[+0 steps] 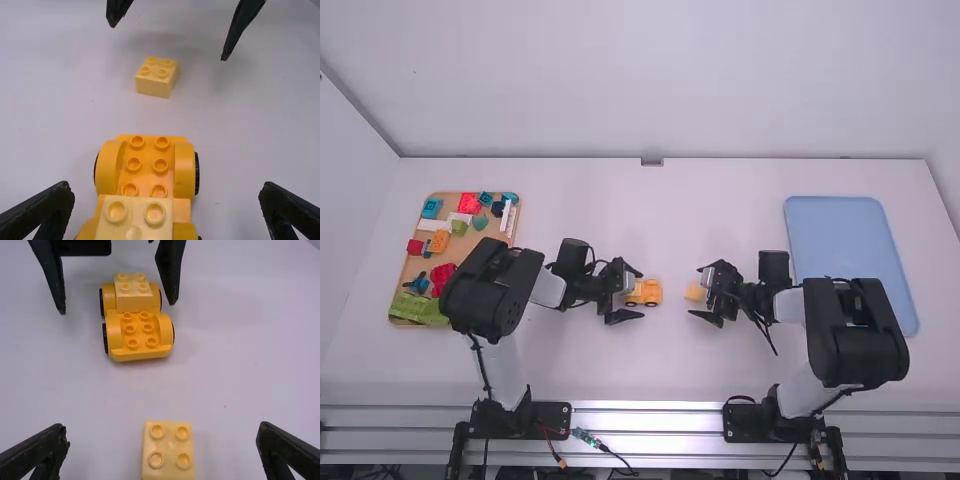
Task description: Assemble lego blocks to make yellow taxi
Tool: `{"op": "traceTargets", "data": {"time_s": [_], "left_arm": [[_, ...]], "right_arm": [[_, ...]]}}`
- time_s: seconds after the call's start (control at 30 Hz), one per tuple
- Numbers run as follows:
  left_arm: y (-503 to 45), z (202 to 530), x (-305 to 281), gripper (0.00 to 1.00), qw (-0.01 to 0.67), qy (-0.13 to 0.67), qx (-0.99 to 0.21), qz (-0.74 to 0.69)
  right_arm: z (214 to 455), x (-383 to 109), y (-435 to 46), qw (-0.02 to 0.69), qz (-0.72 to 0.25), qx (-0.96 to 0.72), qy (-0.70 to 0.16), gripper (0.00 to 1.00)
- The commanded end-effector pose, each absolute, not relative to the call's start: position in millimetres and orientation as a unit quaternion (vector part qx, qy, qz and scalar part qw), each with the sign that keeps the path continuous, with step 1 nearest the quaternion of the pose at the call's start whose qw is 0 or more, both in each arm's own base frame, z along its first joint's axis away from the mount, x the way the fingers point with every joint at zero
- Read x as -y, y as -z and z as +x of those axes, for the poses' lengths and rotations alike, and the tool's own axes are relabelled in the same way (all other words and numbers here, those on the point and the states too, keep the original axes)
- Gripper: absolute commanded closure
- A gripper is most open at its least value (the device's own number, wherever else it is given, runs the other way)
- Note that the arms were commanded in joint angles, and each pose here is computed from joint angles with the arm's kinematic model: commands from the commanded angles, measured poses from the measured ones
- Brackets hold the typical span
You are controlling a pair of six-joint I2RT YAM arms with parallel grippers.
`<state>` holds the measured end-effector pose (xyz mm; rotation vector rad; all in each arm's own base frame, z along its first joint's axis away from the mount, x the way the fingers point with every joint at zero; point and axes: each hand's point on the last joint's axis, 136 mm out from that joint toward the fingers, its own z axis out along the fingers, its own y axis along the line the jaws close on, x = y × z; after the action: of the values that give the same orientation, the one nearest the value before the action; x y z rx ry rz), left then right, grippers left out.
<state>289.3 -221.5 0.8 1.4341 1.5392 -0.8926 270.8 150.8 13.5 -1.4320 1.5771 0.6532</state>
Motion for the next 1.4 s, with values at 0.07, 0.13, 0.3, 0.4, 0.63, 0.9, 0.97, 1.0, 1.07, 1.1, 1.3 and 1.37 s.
{"op": "traceTargets", "data": {"time_s": [0.07, 0.13, 0.3, 0.4, 0.63, 0.9, 0.97, 1.0, 1.07, 1.1, 1.3, 1.37], "left_arm": [[6.2, 288.7, 229.9, 0.01, 0.405, 0.406, -0.594, 0.564], [7.2, 291.1, 231.1, 0.01, 0.405, 0.411, -0.592, 0.563], [9.8, 294.1, 230.6, 0.06, 0.399, 0.407, -0.599, 0.563], [11.3, 293.6, 229.7, 0.16, 0.404, 0.4, -0.598, 0.566], [14.2, 287.8, 226.8, 0.29, 0.426, 0.378, -0.589, 0.573], [15.8, 288.0, 225.2, 0.41, 0.434, 0.365, -0.589, 0.576], [15.2, 291.7, 226.0, 0.43, 0.427, 0.37, -0.597, 0.569], [15.0, 292.5, 226.2, 0.43, 0.425, 0.372, -0.599, 0.567], [15.5, 294.1, 227.0, 0.45, 0.417, 0.377, -0.602, 0.567], [16.3, 294.7, 226.9, 0.48, 0.414, 0.377, -0.601, 0.571], [18.2, 295.0, 227.2, 0.51, 0.398, 0.383, -0.606, 0.572], [17.8, 296.0, 227.5, 0.51, 0.396, 0.384, -0.608, 0.571]], "right_arm": [[265.0, -152.8, -11.7, 0.438, -0.574, -0.634, -0.277, 0.01], [265.2, -152.4, -11.1, 0.437, -0.574, -0.636, -0.275, 0.01], [263.0, -152.1, -9.3, 0.434, -0.573, -0.638, -0.276, 0.04], [261.6, -152.0, -8.6, 0.432, -0.572, -0.639, -0.278, 0.06], [261.1, -149.4, -3.7, 0.421, -0.562, -0.656, -0.275, 0.09], [262.4, -147.2, 1.5, 0.416, -0.563, -0.662, -0.267, 0.12], [262.7, -147.7, 4.8, 0.416, -0.563, -0.662, -0.27, 0.13], [262.7, -147.7, 6.3, 0.416, -0.562, -0.662, -0.27, 0.13], [264.8, -148.2, 13.2, 0.418, -0.562, -0.661, -0.271, 0.13], [264.7, -150.1, 15.4, 0.422, -0.562, -0.655, -0.278, 0.14], [270.6, -152.9, 21.0, 0.421, -0.557, -0.652, -0.296, 0.16], [275.0, -153.5, 23.8, 0.411, -0.554, -0.657, -0.304, 0.2]]}}
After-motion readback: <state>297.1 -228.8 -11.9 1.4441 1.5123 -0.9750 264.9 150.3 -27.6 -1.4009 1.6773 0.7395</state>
